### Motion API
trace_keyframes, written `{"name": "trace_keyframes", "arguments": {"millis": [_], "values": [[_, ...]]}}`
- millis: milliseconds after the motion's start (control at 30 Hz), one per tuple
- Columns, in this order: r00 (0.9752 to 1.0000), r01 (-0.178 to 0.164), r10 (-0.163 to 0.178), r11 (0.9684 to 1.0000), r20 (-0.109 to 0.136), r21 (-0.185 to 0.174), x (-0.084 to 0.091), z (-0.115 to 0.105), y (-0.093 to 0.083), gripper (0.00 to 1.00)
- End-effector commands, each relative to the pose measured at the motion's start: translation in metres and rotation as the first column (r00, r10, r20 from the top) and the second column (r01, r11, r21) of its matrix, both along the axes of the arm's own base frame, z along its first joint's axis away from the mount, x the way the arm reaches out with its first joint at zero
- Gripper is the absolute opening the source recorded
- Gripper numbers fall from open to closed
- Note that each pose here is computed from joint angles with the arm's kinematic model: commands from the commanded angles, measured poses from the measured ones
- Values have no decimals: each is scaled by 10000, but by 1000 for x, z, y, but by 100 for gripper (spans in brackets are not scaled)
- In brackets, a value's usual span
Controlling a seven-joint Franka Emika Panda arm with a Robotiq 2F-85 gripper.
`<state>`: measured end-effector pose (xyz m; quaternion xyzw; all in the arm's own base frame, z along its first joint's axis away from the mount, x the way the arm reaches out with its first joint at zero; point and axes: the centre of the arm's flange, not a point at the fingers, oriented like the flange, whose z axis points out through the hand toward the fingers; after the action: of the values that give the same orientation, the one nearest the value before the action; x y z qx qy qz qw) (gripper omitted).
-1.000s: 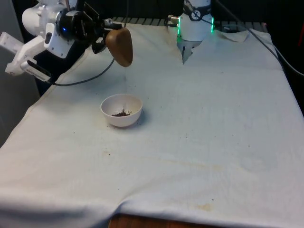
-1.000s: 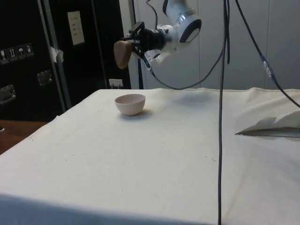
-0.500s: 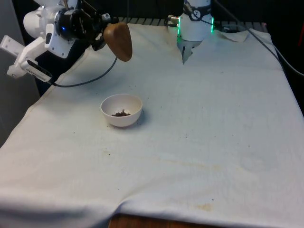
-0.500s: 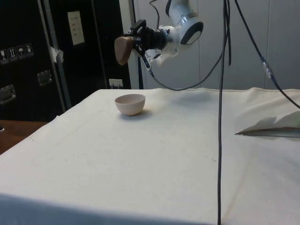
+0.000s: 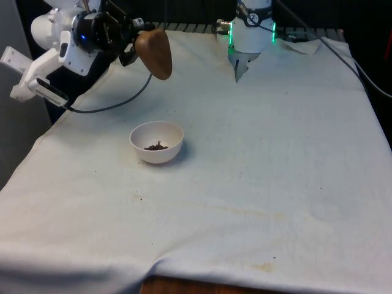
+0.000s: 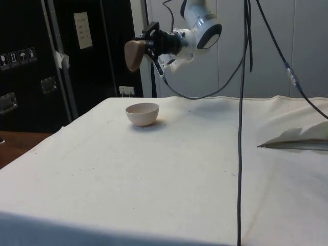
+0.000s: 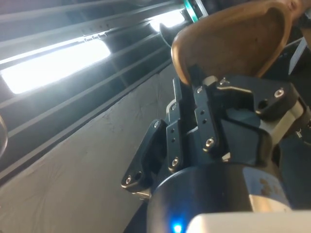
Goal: Pour the coffee beans from the cup into the bowl.
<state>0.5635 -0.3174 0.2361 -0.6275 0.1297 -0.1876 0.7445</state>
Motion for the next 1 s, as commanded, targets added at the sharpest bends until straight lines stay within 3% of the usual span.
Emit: {"name": "trace_keyframes", "arguments": {"millis": [0, 100, 133, 167, 367, 400, 433, 667, 700, 733, 967], "values": [[10000, -10, 9, 9999, -88, -101, 1, 2, 1, 2], [9999, -75, 72, 9997, -115, -234, 2, 4, 3, 2], [10000, -76, 76, 9999, -23, -135, 1, 2, 2, 2], [9999, -95, 92, 9996, -114, -276, 2, 5, 4, 2], [9992, -400, 392, 9969, -124, -679, 4, 13, 12, 2], [9993, -385, 383, 9977, -37, -551, 4, 10, 10, 2], [9991, -417, 409, 9964, -124, -733, 4, 14, 13, 2], [9976, -696, 687, 9918, -117, -1070, 6, 21, 19, 2], [9974, -720, 721, 9926, -23, -978, 6, 19, 19, 2], [9970, -775, 767, 9902, -118, -1165, 6, 23, 21, 2], [9941, -1077, 1080, 9824, -66, -1529, 7, 32, 28, 2]]}}
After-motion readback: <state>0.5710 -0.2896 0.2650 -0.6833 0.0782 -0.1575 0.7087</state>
